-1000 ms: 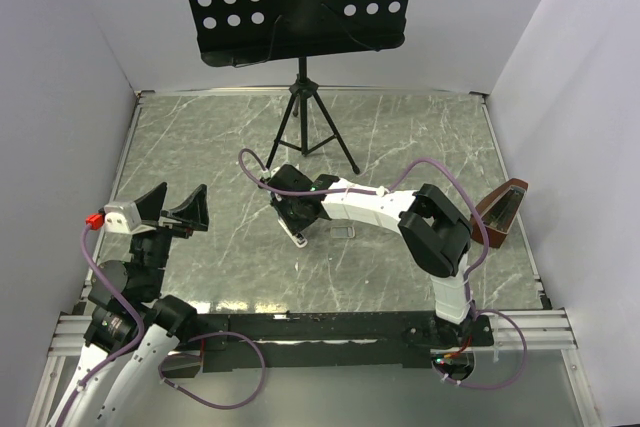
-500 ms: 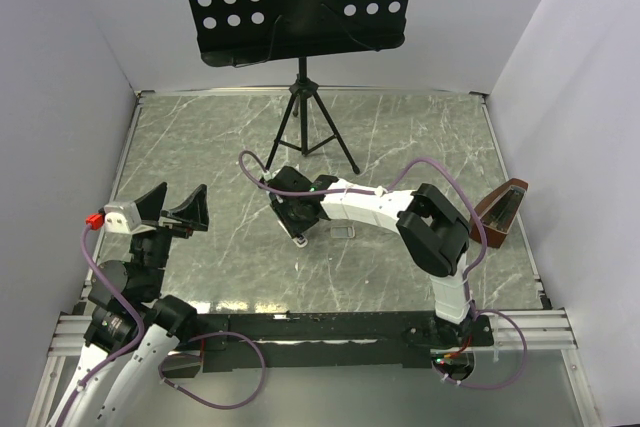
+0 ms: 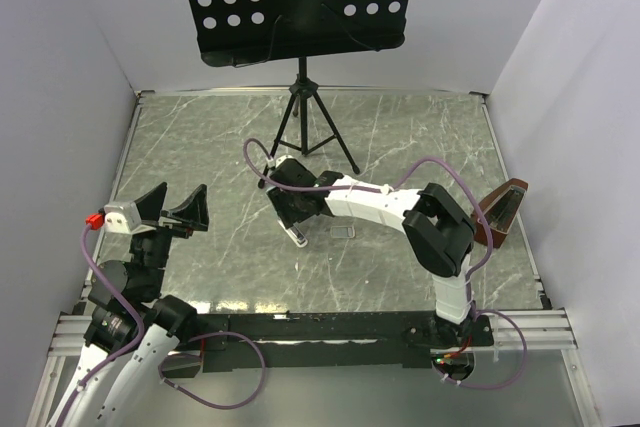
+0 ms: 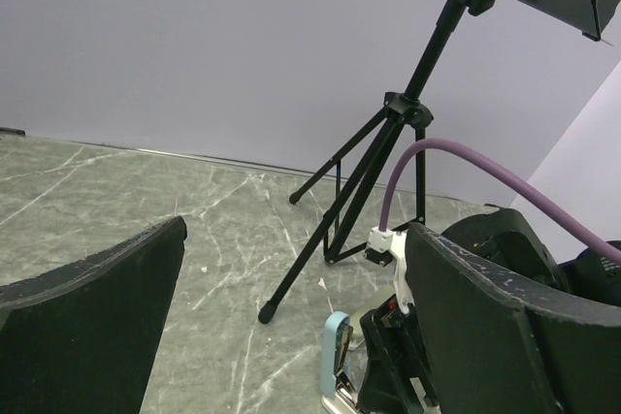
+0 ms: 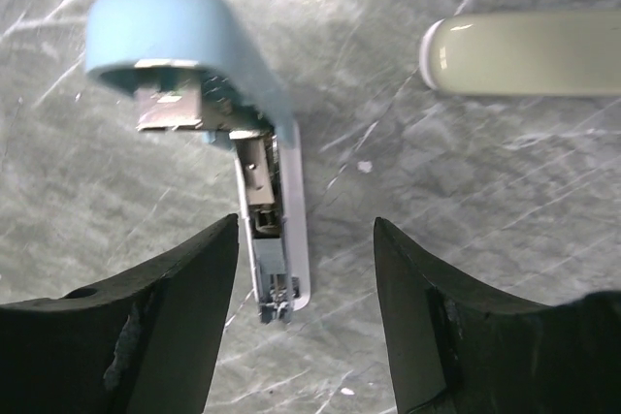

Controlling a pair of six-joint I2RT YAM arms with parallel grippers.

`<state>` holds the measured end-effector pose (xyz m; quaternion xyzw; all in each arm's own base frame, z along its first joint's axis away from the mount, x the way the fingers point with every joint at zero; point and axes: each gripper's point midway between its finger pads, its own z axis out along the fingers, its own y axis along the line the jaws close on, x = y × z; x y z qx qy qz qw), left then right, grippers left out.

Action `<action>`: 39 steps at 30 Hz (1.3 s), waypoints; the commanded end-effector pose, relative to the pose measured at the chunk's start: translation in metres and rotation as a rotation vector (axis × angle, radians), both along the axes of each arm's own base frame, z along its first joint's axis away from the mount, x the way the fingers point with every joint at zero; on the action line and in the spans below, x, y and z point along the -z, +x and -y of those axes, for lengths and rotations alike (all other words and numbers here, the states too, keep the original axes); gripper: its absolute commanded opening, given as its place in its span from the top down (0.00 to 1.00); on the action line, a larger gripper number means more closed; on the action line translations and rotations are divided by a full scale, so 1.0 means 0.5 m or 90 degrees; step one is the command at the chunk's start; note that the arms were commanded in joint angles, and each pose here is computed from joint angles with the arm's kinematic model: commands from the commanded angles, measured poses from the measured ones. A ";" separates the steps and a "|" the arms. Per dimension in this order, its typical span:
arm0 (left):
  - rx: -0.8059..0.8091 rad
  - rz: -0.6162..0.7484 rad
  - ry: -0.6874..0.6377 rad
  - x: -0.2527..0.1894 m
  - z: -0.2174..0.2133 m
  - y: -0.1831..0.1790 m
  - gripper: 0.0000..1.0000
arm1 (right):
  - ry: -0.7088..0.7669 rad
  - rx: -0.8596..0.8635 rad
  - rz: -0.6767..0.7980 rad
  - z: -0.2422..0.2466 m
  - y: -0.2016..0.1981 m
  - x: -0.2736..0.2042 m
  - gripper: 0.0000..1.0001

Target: Load the staples into the stapler

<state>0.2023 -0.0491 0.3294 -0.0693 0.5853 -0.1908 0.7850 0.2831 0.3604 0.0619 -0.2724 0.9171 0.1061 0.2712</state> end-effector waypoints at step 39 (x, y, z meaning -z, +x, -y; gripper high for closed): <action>0.006 0.015 0.006 -0.013 0.003 -0.003 0.00 | -0.031 0.017 -0.033 0.043 -0.024 0.041 0.35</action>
